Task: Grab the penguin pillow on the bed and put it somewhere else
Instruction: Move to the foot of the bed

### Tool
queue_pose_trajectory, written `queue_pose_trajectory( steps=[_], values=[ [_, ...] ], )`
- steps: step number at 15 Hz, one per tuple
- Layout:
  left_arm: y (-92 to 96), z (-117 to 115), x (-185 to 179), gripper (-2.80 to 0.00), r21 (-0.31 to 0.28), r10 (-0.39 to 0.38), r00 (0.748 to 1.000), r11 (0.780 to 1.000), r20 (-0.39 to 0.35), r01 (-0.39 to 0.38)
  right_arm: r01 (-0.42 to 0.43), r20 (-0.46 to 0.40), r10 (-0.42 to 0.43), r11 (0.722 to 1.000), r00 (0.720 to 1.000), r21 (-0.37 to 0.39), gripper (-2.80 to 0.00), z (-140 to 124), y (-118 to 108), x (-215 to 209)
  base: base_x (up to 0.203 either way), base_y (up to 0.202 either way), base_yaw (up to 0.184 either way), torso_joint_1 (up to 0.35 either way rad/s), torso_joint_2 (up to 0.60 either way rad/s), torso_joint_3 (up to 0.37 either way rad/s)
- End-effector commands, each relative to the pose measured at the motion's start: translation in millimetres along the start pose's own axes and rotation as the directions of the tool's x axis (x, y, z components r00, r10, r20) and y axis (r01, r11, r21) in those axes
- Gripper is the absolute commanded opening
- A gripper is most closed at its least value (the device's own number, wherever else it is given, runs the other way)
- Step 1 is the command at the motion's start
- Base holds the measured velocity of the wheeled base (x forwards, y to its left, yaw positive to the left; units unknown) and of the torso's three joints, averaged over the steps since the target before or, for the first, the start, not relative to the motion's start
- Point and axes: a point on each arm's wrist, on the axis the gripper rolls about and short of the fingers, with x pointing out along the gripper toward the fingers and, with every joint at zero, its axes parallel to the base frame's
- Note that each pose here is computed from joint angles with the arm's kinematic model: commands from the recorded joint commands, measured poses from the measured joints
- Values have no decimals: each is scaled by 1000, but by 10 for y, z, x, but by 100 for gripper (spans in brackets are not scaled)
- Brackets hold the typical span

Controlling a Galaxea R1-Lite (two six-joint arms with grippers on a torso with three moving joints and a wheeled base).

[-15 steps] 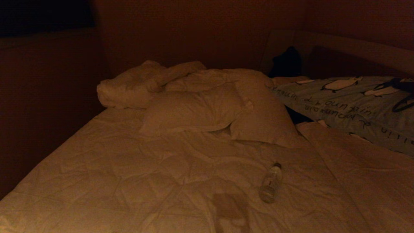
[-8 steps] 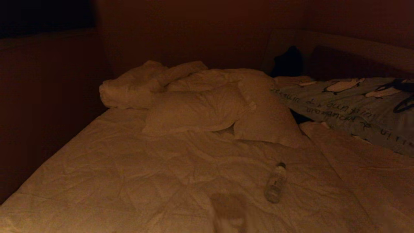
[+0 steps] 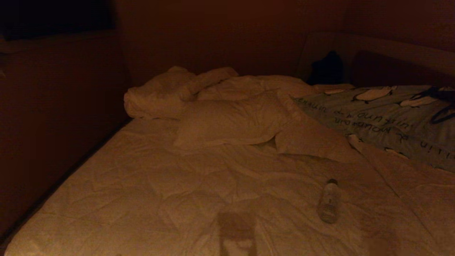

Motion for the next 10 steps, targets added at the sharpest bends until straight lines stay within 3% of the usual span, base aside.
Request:
queue_pose_trajectory(
  steps=[1, 10],
  values=[
    [0, 1, 0, -280, 0, 1, 1000, 1000, 1, -1, -4, -6, 4, 1000, 1000, 4, -280, -15, -13, 23, 0, 202, -3, 2, 2, 2],
    [0, 2, 0, -280, -1, 2, 1000, 1000, 1, -2, -13, -12, 13, 1000, 1000, 4, -280, -31, 11, 47, 0, 194, 1, 5, 2, 2]
  ],
)
